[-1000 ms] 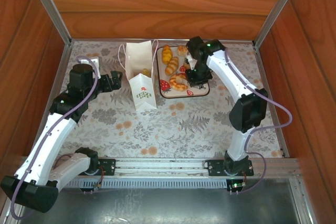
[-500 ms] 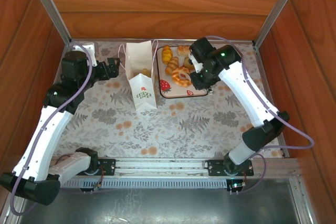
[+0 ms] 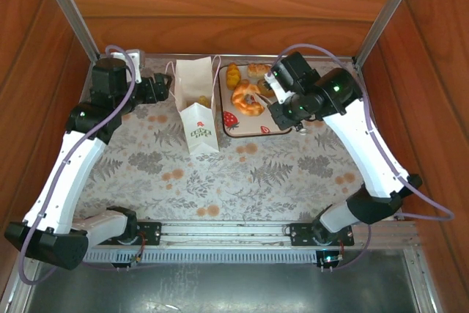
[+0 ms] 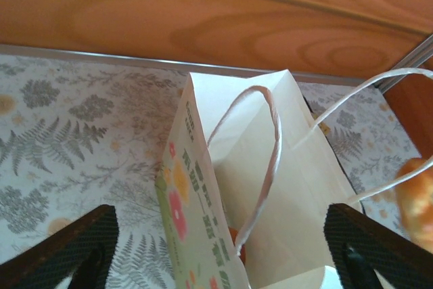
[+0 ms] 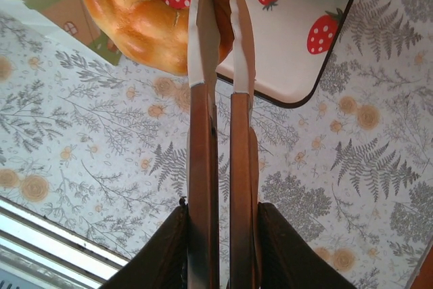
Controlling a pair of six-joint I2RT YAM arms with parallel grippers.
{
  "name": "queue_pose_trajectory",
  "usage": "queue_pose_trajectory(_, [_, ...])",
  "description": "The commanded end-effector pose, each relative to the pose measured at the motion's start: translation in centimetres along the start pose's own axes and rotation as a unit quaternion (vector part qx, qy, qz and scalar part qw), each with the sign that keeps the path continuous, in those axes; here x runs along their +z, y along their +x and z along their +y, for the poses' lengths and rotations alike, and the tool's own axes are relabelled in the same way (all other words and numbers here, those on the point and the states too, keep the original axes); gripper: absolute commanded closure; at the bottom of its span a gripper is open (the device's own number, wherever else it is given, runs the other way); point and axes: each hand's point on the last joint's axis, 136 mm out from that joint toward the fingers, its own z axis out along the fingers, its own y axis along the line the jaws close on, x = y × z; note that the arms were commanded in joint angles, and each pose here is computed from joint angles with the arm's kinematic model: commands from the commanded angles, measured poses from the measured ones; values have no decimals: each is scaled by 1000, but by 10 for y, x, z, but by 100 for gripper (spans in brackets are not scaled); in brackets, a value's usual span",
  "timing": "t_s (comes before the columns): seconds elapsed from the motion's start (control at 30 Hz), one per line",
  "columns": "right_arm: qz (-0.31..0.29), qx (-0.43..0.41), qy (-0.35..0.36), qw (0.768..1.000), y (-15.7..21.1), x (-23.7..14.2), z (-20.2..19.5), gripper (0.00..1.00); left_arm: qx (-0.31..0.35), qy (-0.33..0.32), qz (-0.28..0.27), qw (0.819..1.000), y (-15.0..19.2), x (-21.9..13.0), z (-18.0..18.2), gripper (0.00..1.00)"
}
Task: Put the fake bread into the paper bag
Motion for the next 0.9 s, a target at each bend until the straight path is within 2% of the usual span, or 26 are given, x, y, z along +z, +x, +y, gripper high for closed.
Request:
queue_pose_trajectory(0.0, [-41, -12, -18, 999, -2, -30, 5, 73, 12, 0, 1, 1000, -7, 0, 1, 24])
queue_pose_trajectory(0.4, [-127, -38, -99, 986, -16, -85, 30, 73, 27, 4, 17, 999, -7, 12, 5, 75])
queue_pose_trajectory(0.63, [-192, -51, -165, 966, -40, -113, 52, 74, 29, 0, 19, 999, -5, 13, 8, 87])
queue_pose_trajectory(0.87, [-217, -77, -187, 955, -76, -111, 73, 74, 23, -10, 21, 999, 3, 10, 14, 92])
